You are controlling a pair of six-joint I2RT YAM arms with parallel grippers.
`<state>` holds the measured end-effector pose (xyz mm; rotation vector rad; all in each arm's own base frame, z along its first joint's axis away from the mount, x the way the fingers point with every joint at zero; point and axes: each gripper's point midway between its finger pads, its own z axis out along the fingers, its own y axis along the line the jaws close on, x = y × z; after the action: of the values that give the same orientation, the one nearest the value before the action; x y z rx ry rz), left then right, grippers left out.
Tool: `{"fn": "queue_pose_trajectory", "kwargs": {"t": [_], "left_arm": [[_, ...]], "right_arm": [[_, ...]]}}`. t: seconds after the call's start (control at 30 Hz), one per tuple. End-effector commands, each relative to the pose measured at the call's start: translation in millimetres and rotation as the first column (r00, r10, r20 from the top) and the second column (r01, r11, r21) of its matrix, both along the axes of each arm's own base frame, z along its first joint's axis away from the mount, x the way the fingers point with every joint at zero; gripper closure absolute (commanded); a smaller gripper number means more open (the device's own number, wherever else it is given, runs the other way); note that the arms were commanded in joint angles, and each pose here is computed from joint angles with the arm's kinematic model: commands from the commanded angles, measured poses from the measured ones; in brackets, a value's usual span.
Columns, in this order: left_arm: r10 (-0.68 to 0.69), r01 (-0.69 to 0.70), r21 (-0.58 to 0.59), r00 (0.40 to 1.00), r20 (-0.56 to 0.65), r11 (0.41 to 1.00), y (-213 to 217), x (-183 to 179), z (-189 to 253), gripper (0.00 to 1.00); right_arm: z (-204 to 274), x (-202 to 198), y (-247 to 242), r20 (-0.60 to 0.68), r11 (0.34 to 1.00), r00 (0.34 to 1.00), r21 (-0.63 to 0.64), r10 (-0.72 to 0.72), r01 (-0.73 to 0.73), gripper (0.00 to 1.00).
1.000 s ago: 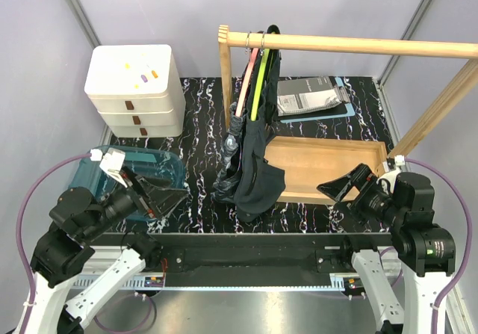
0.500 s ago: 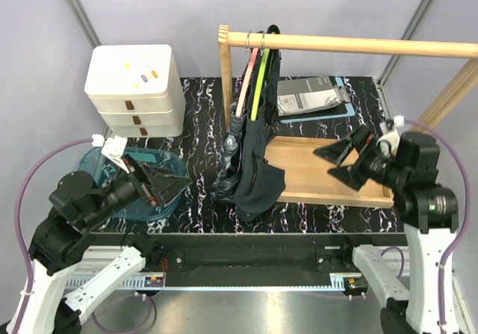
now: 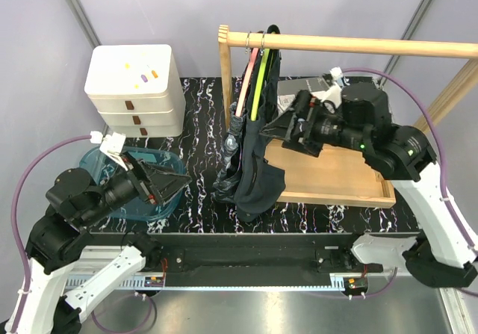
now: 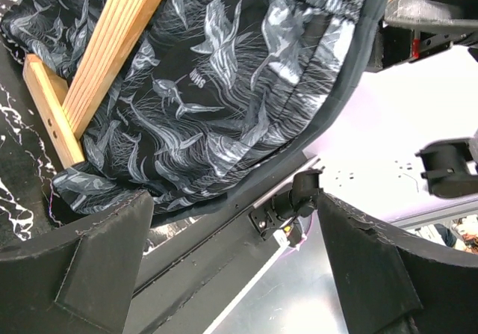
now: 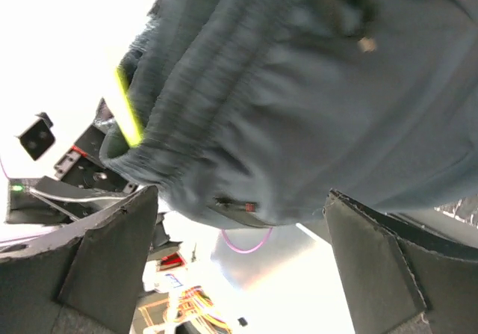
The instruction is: Remove the shorts from the hanger
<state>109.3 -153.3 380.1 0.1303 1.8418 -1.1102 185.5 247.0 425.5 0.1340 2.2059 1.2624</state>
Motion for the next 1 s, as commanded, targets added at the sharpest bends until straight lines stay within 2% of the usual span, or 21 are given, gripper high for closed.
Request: {"fn": "queue_pose_trajectory", "kwargs": {"t": [0.0, 0.03, 0.1, 0.17, 0.3, 0.53, 0.57, 0.73, 0.97], "left_arm": [[-0.012, 0.013, -0.03, 0.999, 0.032, 0.999, 1, -6, 20, 0.06], [-0.009, 0.01, -0.026, 0.999, 0.036, 1.0, 2, -7, 21, 0.06], [-0.002, 0.002, -0.003, 1.0, 0.015, 1.0, 4, -7, 17, 0.06], [0.001, -0.001, 0.005, 1.0, 0.011, 1.0, 7, -9, 17, 0.06], [0.01, -0.01, 0.019, 1.0, 0.027, 1.0, 11, -11, 19, 0.06], [0.018, -0.018, 0.025, 1.0, 0.013, 1.0, 12, -10, 17, 0.06], [0.02, -0.021, 0.03, 1.0, 0.014, 0.999, 13, -11, 15, 0.06], [0.042, -0.044, 0.061, 0.999, 0.024, 0.997, 22, -15, 14, 0.06], [0.025, -0.026, 0.076, 0.999, 0.022, 0.997, 19, -13, 16, 0.06]], "right_arm": [[31, 9, 15, 0.12, 0.995, 0.988, -0.017, -0.096, 0.099, 0.0], [43, -3, 22, 0.147, 0.998, 0.987, -0.011, -0.065, 0.067, 0.0], [41, 7, 29, 0.161, 0.992, 0.981, -0.055, -0.106, 0.116, 0.0], [48, -1, 29, 0.19, 0.988, 0.976, -0.095, -0.102, 0.122, 0.0], [23, 18, 37, 0.208, 0.935, 0.964, -0.28, -0.163, 0.218, 0.0], [3, 18, 34, 0.232, 0.869, 0.96, -0.431, -0.154, 0.244, 0.24], [1, 19, 35, 0.233, 0.866, 0.96, -0.437, -0.153, 0.244, 0.28], [4, 12, 42, 0.251, 0.909, 0.96, -0.361, -0.123, 0.21, 0.27], [29, -9, 27, 0.262, 0.965, 0.959, -0.205, -0.108, 0.165, 0.17]]}}
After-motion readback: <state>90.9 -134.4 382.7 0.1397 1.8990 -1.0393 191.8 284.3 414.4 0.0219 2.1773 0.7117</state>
